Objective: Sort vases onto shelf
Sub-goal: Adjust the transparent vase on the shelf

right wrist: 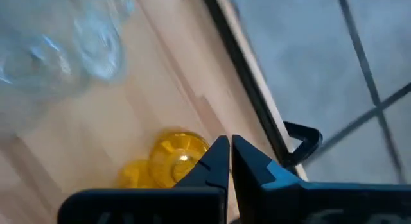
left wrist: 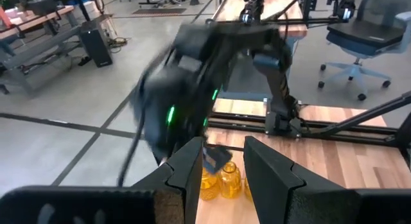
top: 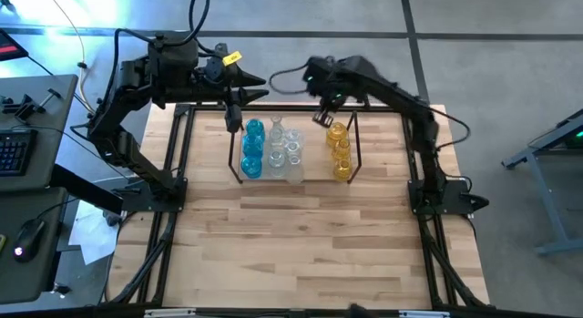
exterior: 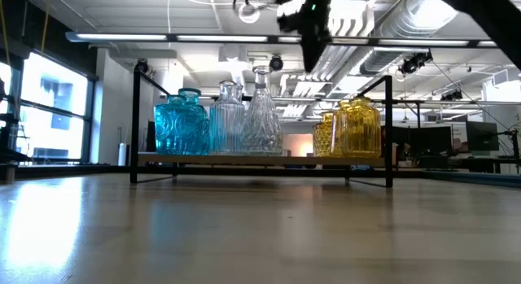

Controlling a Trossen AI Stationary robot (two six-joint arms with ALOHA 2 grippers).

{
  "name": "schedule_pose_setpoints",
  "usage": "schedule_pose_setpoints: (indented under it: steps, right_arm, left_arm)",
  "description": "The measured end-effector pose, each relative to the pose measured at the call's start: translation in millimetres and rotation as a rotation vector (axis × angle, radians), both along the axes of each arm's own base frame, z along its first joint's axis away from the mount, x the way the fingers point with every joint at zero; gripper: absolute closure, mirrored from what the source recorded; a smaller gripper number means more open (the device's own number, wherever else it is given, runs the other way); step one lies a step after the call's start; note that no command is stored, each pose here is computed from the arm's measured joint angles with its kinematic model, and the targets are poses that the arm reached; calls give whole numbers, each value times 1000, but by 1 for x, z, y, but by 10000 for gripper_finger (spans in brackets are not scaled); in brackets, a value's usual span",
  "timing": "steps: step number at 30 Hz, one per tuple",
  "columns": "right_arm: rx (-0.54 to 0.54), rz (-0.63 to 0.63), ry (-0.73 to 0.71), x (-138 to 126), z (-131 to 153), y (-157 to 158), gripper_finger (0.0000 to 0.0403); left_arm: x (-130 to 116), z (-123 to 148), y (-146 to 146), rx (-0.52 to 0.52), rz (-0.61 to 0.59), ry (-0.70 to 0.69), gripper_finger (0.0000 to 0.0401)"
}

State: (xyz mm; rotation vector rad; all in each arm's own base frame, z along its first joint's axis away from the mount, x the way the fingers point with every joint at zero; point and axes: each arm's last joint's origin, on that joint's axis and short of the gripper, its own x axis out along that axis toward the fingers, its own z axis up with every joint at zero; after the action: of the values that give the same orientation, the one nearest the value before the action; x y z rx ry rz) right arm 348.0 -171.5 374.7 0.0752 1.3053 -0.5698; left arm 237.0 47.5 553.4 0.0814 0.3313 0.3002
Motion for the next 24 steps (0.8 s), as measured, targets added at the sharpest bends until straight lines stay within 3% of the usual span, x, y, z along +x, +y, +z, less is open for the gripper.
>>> schedule_pose_setpoints:
  steps: [5,12,20,24]
  right_arm:
    - [-27,-92,-205,-34,54,40,403]
    - [-16,-140,-425,-54,91,128,403]
    - [-75,-263,-642,-50,87,236,403]
    - [-69,-369,-679,-48,62,269,403]
  left_arm:
    - [0,0,-1,10,-23,4,300]
    - [0,0,-1,22,-41,9,300]
    - [0,0,-1,31,-45,13,300]
    - [-4,2,-2,21,-41,-1,300]
